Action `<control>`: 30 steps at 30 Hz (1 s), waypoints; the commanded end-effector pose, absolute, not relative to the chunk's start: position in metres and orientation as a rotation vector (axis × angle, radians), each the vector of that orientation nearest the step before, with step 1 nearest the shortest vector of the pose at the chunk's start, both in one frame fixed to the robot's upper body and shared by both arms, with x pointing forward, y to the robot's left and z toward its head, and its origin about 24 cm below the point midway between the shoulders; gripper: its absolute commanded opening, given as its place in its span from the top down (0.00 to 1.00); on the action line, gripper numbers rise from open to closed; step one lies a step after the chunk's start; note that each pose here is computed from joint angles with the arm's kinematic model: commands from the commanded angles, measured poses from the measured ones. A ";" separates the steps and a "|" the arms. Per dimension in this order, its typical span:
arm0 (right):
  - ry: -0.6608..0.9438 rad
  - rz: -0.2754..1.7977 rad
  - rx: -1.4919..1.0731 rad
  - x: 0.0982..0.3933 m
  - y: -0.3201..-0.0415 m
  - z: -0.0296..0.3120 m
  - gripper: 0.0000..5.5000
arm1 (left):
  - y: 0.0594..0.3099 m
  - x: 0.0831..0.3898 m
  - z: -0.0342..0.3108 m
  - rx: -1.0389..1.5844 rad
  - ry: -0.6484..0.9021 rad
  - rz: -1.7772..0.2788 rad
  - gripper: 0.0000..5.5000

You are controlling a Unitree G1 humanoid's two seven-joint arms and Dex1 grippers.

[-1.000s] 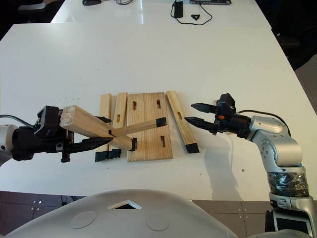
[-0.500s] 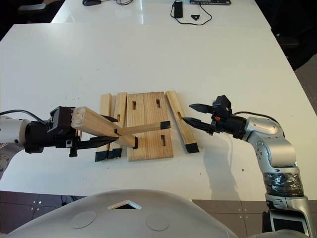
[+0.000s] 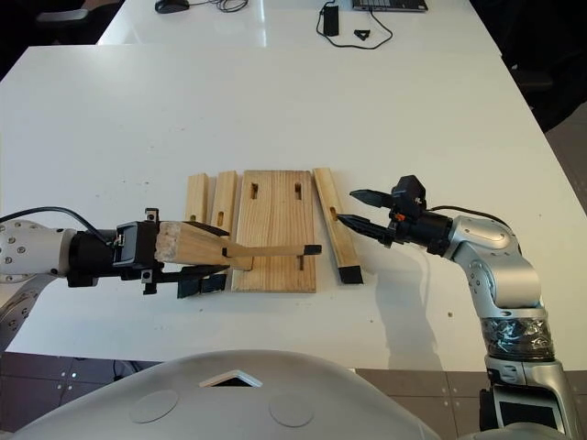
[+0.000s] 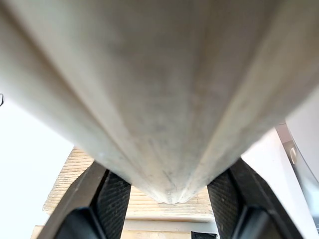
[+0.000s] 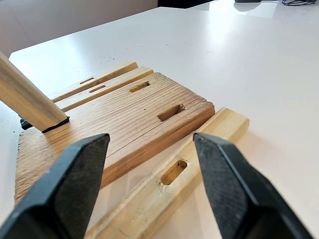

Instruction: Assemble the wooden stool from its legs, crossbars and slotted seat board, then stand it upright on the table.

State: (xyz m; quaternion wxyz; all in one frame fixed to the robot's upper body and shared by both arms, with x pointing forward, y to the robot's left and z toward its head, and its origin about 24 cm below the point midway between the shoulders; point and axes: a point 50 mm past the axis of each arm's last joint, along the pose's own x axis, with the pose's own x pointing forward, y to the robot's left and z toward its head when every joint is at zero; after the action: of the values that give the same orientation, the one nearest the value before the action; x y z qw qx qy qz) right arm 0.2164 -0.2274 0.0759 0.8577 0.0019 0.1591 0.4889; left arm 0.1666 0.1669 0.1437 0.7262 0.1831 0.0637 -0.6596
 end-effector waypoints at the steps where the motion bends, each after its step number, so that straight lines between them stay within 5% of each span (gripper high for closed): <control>1: 0.317 1.024 -0.002 0.218 -0.223 0.075 0.44 | 0.185 0.172 0.107 0.404 0.409 -1.398 0.63; 17: 0.283 1.002 0.014 0.221 -0.213 0.068 0.44 | 0.188 0.205 0.117 0.412 0.358 -1.339 0.63; 23: 0.278 0.988 0.019 0.219 -0.213 0.065 0.44 | 0.193 0.206 0.129 0.429 0.332 -1.288 0.44; 30: 0.282 0.962 0.020 0.211 -0.216 0.063 0.44 | 0.208 0.178 0.135 0.366 0.372 -1.184 0.43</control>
State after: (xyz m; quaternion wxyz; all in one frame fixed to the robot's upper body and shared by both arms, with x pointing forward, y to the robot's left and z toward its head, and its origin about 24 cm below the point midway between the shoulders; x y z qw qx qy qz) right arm 0.2153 -0.2129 0.0620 0.8717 0.0181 0.1377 0.4700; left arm 0.1916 0.2003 0.1360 0.7849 0.1740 0.1488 -0.5759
